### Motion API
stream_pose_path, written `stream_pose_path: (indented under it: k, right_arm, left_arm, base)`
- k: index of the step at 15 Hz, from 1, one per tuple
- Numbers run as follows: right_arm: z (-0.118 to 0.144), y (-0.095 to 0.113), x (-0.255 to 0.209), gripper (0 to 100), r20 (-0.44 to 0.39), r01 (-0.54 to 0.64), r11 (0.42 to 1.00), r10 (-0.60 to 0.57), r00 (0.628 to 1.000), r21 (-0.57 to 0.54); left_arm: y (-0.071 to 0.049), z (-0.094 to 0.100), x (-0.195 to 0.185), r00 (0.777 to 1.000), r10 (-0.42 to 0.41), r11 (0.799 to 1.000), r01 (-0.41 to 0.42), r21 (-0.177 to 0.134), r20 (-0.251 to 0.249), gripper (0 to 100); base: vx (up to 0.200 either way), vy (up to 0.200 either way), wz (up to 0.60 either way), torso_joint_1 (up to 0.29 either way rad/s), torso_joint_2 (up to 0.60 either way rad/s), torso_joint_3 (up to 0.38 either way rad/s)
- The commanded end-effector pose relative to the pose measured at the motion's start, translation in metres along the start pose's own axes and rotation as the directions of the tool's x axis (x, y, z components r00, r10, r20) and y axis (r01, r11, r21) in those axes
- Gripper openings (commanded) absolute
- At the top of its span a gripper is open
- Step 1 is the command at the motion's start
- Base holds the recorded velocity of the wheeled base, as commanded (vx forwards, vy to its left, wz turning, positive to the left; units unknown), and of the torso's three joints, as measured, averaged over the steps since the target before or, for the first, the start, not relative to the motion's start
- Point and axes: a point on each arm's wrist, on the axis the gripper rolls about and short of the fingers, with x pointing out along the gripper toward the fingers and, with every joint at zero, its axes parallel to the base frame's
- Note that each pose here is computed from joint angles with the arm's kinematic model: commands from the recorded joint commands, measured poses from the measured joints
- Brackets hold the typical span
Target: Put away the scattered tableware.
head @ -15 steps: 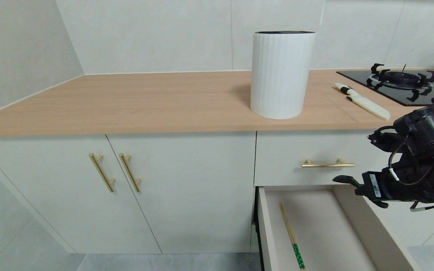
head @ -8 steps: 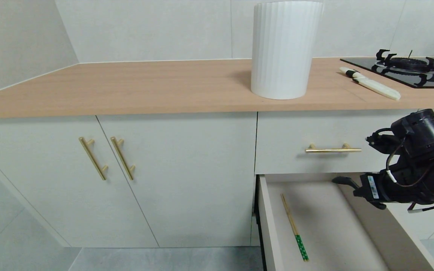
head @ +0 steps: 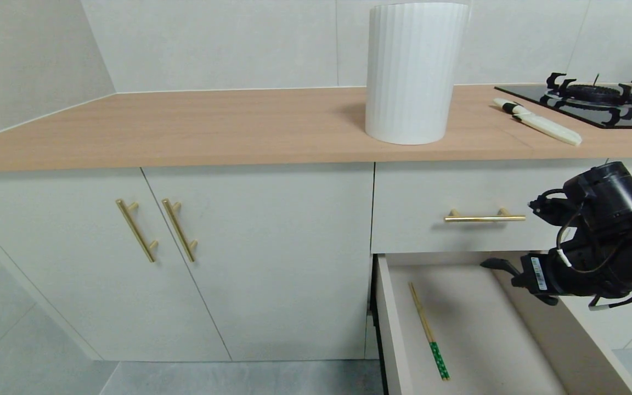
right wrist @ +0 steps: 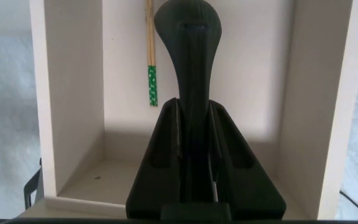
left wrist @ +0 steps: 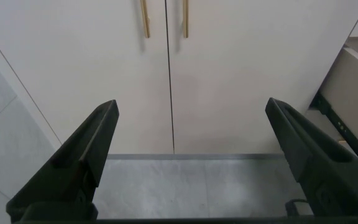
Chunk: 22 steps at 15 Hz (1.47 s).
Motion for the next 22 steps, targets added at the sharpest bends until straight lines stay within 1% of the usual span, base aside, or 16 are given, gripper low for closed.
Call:
stream_pose_path:
  k: [1,2,3,6,9,10,12,18,22]
  right_arm:
    - [-0.002,0.002,0.019,0,-0.029,0.004,1.000,-0.004,1.000,-0.005]
    - [-0.004,0.003,0.042,0,-0.043,0.008,1.000,-0.008,0.999,-0.008]
    - [-0.004,0.003,0.057,0,-0.055,0.012,1.000,-0.012,0.998,-0.005]
    - [-0.016,0.002,0.097,0,-0.124,0.026,1.000,-0.027,0.992,-0.011]
    - [-0.031,0.005,0.139,0,-0.131,0.030,0.999,-0.032,0.991,-0.021]
    - [-0.040,0.005,0.158,0,-0.135,0.055,0.998,-0.058,0.989,-0.029]
    - [-0.049,0.006,0.181,0,-0.128,0.109,0.993,-0.113,0.985,-0.042]
    - [-0.064,0.004,0.206,0,-0.175,0.128,0.990,-0.136,0.975,-0.052]
    - [-0.067,0.003,0.218,0,-0.139,0.128,0.991,-0.132,0.981,-0.042]
  left_arm:
    - [0.000,0.000,0.000,1.000,0.001,1.000,-0.001,0.000,-0.001,100]
    - [0.000,0.000,0.000,1.000,0.001,1.000,-0.001,0.000,-0.001,100]
    - [0.000,0.000,0.000,1.000,0.001,1.000,-0.001,0.000,-0.001,100]
    - [0.000,0.000,0.000,1.000,0.001,1.000,-0.001,0.000,-0.001,100]
    - [0.000,0.000,0.000,1.000,0.001,1.000,-0.001,0.000,-0.001,100]
    - [0.000,0.000,0.000,1.000,0.001,1.000,-0.001,0.000,-0.001,100]
    - [0.000,0.000,0.000,1.000,0.001,1.000,-0.001,0.000,-0.001,100]
    - [0.000,0.000,0.000,1.000,0.001,1.000,-0.001,0.000,-0.001,100]
    - [0.000,0.000,0.000,1.000,0.001,1.000,-0.001,0.000,-0.001,100]
  base:
    - [0.000,0.000,0.00,0.000,0.00,0.000]
    - [0.000,0.000,0.00,0.000,0.00,0.000]
    - [0.000,0.000,0.00,0.000,0.00,0.000]
    - [0.000,0.000,0.00,0.000,0.00,0.000]
    - [0.000,0.000,0.00,0.000,0.00,0.000]
    - [0.000,0.000,0.00,0.000,0.00,0.000]
    - [0.000,0.000,0.00,0.000,0.00,0.000]
    - [0.000,0.000,0.00,0.000,0.00,0.000]
    - [0.000,0.000,0.00,0.000,0.00,0.000]
